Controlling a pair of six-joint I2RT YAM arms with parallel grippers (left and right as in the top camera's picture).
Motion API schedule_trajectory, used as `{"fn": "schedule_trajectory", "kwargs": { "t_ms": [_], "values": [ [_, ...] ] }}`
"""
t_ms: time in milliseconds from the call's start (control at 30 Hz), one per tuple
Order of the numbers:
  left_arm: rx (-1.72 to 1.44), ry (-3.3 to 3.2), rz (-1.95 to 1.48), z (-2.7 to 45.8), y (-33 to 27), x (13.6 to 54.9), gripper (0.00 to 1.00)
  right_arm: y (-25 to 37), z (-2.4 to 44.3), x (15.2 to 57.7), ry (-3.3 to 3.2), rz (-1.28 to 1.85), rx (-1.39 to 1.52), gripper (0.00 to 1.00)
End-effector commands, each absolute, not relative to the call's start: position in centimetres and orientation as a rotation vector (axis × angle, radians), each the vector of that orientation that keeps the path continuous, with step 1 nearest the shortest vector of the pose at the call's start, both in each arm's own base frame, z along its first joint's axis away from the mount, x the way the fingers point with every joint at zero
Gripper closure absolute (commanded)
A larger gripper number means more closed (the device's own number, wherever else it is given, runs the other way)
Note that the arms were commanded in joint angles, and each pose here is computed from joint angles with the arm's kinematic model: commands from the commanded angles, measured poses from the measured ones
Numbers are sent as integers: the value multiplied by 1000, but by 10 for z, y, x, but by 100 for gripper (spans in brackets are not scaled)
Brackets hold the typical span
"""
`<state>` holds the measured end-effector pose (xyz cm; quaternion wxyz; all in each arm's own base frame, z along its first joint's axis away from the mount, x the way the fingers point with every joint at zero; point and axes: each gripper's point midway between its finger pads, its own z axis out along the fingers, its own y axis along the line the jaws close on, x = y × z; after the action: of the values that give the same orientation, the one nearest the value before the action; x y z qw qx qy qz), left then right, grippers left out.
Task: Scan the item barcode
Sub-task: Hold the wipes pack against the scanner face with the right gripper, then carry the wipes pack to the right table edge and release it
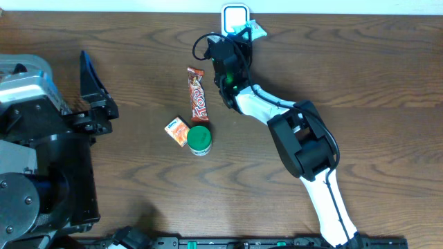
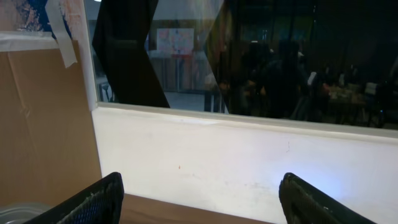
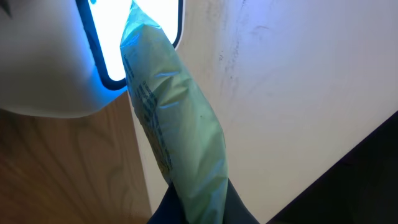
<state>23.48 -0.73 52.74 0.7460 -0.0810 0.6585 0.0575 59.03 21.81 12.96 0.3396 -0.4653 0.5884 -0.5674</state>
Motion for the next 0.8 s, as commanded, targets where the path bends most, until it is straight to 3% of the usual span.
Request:
{"fn": "schedule_trajectory", "kwargs": {
  "t_ms": [0, 433, 600, 767],
  "values": [
    [-177, 1451, 144, 523, -7, 237, 20, 216, 142, 598, 1500, -1455, -1212, 99],
    [-177, 1451, 144, 523, -7, 237, 19, 225, 79, 575, 1558, -1453, -1564, 99],
    [-178, 1450, 143, 523, -7, 237, 19, 228, 108, 569, 1555, -1459, -1537, 99],
    [-185, 1439, 137, 526, -6, 236, 19, 205, 183, 553, 1664, -1374, -1366, 99]
  ]
}}
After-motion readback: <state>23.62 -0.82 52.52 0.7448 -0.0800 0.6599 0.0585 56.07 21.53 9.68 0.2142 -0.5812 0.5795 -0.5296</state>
